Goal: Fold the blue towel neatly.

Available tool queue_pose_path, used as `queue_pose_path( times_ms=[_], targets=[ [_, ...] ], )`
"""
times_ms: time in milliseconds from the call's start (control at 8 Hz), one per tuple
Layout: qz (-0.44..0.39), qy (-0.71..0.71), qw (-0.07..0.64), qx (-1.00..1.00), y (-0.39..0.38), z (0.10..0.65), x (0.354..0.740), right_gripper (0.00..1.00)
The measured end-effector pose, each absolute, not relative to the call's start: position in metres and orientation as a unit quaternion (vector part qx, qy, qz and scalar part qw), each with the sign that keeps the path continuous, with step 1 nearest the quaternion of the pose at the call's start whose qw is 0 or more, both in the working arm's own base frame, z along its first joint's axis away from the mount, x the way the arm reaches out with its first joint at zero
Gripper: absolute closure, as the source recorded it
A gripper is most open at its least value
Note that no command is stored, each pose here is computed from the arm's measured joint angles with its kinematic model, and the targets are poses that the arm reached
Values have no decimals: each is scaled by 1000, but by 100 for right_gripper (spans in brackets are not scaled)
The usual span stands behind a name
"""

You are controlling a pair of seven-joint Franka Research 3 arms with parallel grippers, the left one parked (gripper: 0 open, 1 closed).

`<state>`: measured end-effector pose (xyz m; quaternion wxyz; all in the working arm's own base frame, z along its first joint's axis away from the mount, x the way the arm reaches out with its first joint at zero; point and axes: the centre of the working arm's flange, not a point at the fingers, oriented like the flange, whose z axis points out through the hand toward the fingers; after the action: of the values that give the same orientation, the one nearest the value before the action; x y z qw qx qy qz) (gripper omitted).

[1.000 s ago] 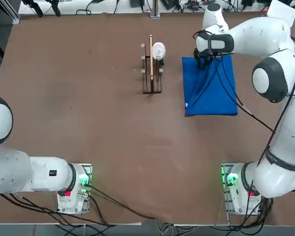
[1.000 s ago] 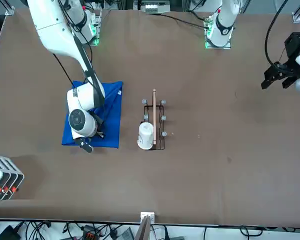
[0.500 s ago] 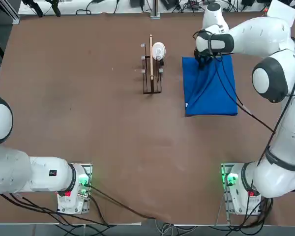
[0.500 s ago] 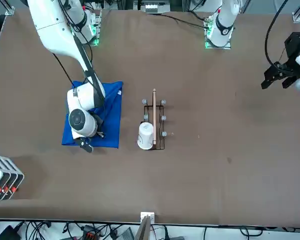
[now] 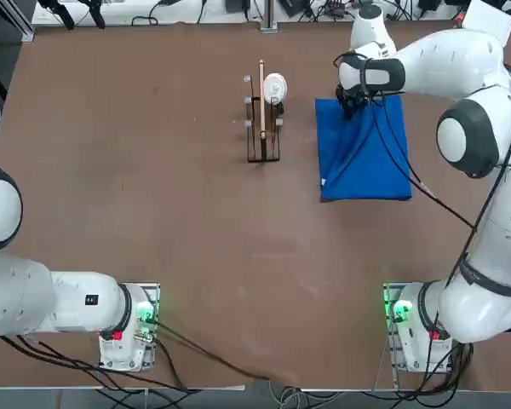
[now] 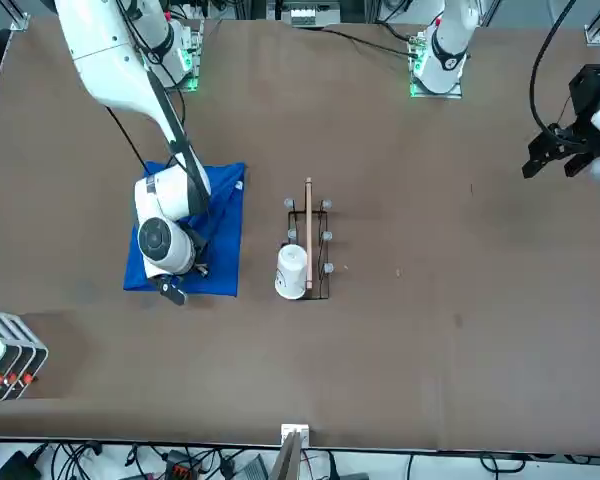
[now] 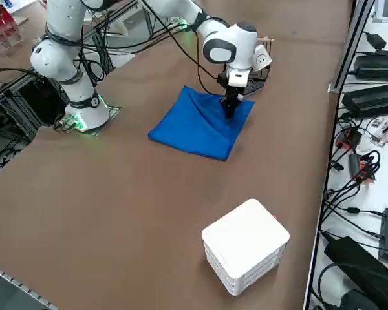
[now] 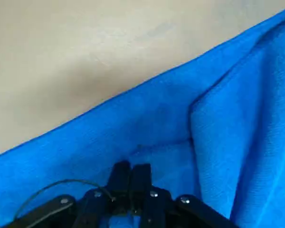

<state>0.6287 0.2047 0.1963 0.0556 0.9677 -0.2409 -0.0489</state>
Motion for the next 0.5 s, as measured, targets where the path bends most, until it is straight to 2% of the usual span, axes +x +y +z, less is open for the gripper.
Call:
queue_pose_path(
  times_ms=[500],
  targets=[
    [-34, -218, 27, 975, 244, 224, 632, 98]
  ],
)
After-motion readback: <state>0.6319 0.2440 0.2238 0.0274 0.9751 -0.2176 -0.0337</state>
